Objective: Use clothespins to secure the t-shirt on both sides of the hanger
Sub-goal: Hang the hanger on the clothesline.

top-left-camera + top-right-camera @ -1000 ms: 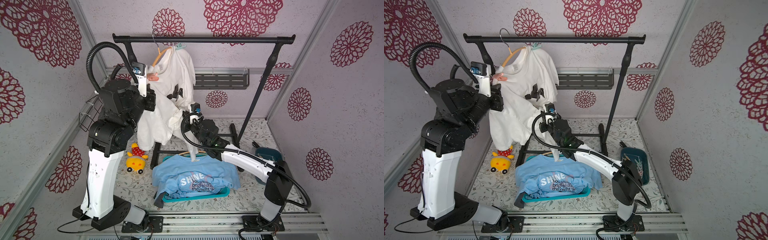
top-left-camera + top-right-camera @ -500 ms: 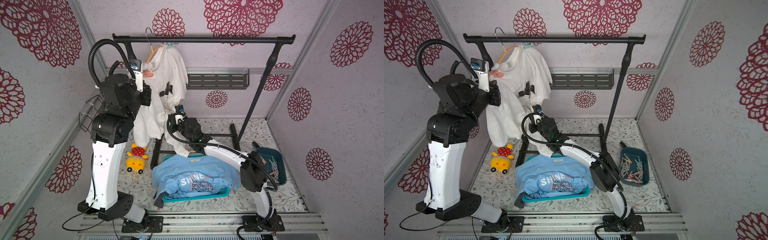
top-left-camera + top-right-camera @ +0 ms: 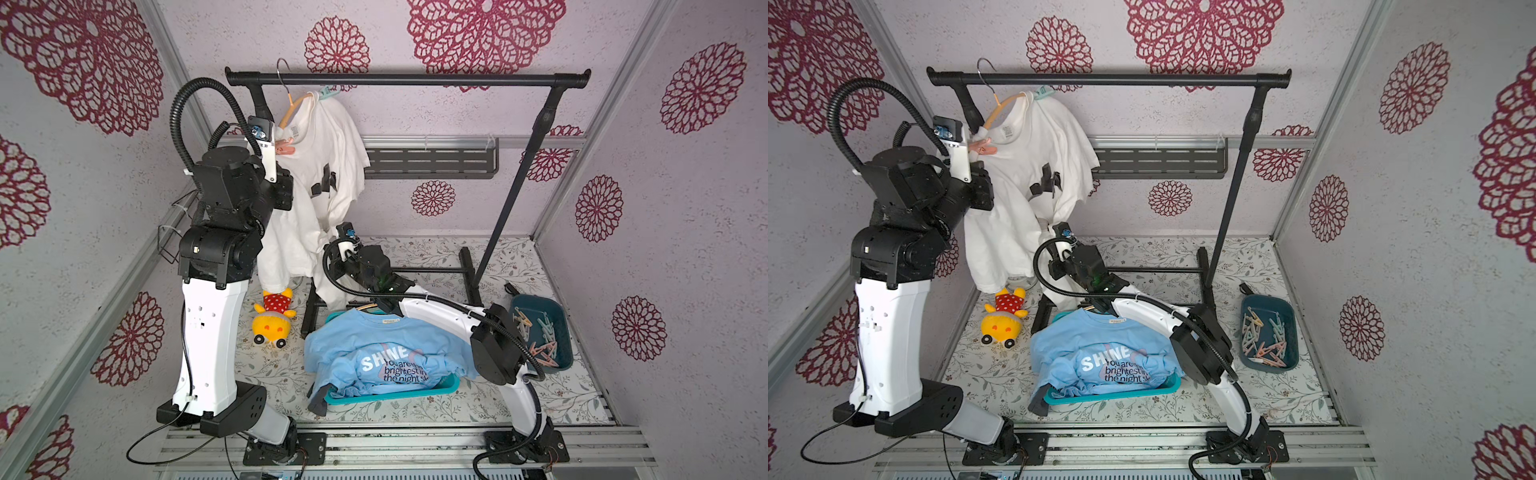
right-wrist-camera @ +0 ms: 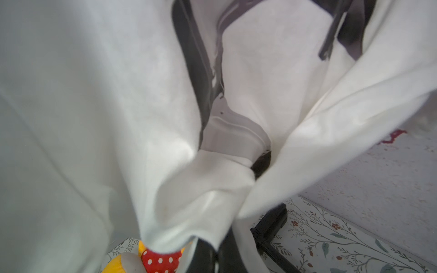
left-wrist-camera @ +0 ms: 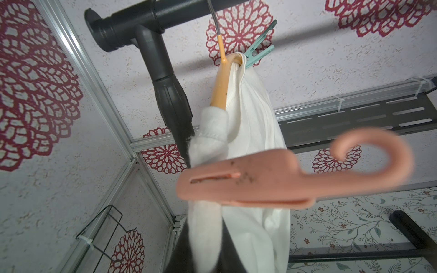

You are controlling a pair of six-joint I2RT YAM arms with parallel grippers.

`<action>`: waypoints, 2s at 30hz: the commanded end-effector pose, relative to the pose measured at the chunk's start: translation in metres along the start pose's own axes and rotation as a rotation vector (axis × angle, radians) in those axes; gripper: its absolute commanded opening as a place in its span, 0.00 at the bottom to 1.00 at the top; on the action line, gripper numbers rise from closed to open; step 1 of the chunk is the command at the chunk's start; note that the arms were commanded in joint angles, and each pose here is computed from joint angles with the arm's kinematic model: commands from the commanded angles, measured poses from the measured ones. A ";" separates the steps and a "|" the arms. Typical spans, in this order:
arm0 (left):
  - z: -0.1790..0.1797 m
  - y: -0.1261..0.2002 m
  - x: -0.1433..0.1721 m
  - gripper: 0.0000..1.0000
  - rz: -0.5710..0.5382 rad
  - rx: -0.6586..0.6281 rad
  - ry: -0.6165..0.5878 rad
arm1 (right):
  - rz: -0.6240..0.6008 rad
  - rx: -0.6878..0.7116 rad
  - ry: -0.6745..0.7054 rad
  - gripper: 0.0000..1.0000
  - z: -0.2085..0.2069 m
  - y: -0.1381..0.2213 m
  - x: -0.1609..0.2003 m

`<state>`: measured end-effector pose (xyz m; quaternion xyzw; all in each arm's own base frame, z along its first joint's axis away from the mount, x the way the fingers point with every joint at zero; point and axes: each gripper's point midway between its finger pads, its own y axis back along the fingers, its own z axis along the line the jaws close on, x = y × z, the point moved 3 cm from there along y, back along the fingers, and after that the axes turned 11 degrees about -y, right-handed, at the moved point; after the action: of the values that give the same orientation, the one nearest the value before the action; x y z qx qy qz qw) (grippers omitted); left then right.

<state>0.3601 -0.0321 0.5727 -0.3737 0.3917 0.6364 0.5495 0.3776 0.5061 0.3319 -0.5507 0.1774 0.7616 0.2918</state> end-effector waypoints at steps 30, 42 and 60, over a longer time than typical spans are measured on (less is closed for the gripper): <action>0.012 0.009 -0.012 0.40 -0.059 -0.023 0.026 | -0.054 0.060 0.084 0.60 0.005 0.056 -0.035; 0.019 0.041 -0.011 0.93 -0.088 -0.018 0.083 | -0.054 0.129 0.105 0.74 -0.001 0.103 -0.061; -0.039 0.125 0.017 0.94 -0.126 0.320 0.220 | 0.037 0.380 -0.008 0.85 -0.066 0.202 -0.046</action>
<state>0.2434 -0.0652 0.5583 -0.3761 0.4905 0.5075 0.6003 0.3002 0.3214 0.3364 -0.5051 0.3334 0.7206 0.3384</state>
